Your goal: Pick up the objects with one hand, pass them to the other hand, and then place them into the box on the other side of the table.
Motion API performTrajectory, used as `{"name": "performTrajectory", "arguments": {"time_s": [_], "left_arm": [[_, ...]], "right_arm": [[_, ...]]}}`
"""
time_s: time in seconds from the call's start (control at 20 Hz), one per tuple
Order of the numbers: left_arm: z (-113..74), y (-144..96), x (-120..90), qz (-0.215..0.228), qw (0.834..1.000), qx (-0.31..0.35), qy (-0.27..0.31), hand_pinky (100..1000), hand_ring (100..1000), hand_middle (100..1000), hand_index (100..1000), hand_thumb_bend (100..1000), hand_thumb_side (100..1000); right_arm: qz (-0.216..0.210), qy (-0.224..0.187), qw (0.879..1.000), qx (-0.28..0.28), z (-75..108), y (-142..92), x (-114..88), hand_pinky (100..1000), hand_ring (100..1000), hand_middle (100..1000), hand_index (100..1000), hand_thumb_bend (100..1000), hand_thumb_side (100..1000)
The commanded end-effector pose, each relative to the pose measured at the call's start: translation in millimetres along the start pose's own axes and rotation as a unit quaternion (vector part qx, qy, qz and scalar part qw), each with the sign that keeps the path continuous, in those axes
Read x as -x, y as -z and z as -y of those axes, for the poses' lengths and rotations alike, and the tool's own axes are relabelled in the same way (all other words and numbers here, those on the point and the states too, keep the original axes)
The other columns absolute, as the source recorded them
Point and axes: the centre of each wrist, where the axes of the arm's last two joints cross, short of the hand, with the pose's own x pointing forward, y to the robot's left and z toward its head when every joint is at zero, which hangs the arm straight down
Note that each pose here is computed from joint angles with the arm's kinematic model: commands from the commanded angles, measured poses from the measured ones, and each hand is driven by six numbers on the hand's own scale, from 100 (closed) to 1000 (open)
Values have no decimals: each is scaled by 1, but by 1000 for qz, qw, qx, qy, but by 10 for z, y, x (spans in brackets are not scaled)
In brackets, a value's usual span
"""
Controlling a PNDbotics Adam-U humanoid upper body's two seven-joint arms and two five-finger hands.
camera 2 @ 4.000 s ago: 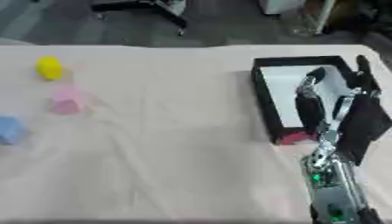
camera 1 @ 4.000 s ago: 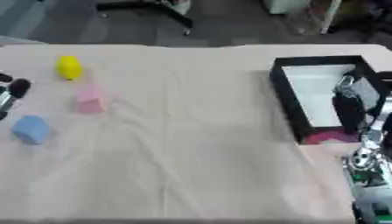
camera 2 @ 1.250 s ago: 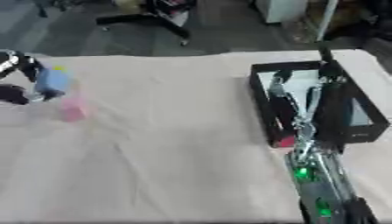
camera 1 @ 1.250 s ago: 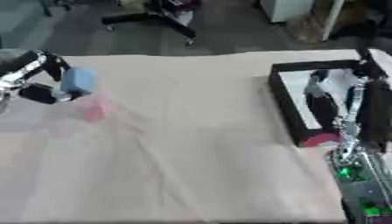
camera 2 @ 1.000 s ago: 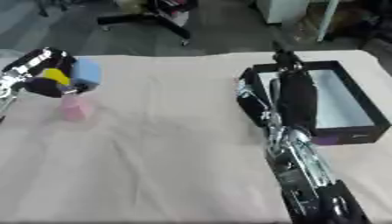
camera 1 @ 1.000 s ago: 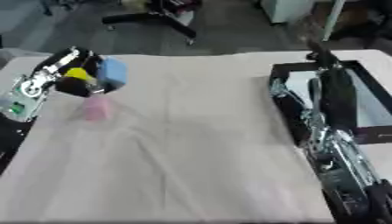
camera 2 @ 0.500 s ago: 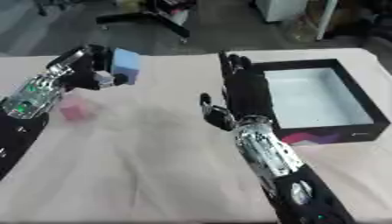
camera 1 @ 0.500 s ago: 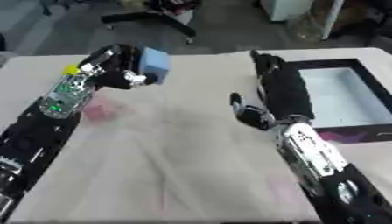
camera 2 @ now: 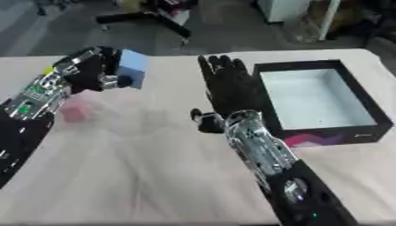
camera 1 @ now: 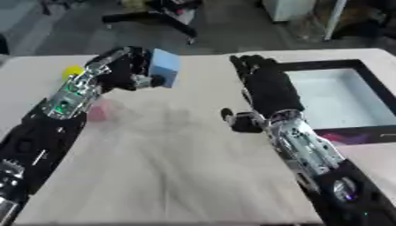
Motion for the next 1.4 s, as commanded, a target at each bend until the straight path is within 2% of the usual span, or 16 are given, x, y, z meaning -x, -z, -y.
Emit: {"name": "performTrajectory", "arguments": {"time_s": [0.05, 0.7, 0.95, 1.4], "left_arm": [[-14, 49, -134, 13, 1000, 19, -1, 614, 515, 408, 477, 561, 178], [258, 316, -167, 23, 997, 62, -35, 612, 513, 406, 476, 557, 172], [337, 418, -198, 30, 997, 63, -38, 611, 513, 408, 477, 554, 173], [410, 501, -269, 51, 996, 62, -41, 610, 512, 407, 476, 553, 175]], "right_arm": [[7, -13, 1000, 24, 118, 14, -12, 942, 926, 897, 1000, 474, 329], [48, -34, 998, 37, 217, 48, -197, 992, 913, 887, 1000, 435, 299], [59, -32, 997, 40, 251, 55, -251, 995, 911, 882, 998, 394, 294], [76, -17, 996, 33, 247, 75, -353, 974, 907, 876, 996, 376, 315]]}}
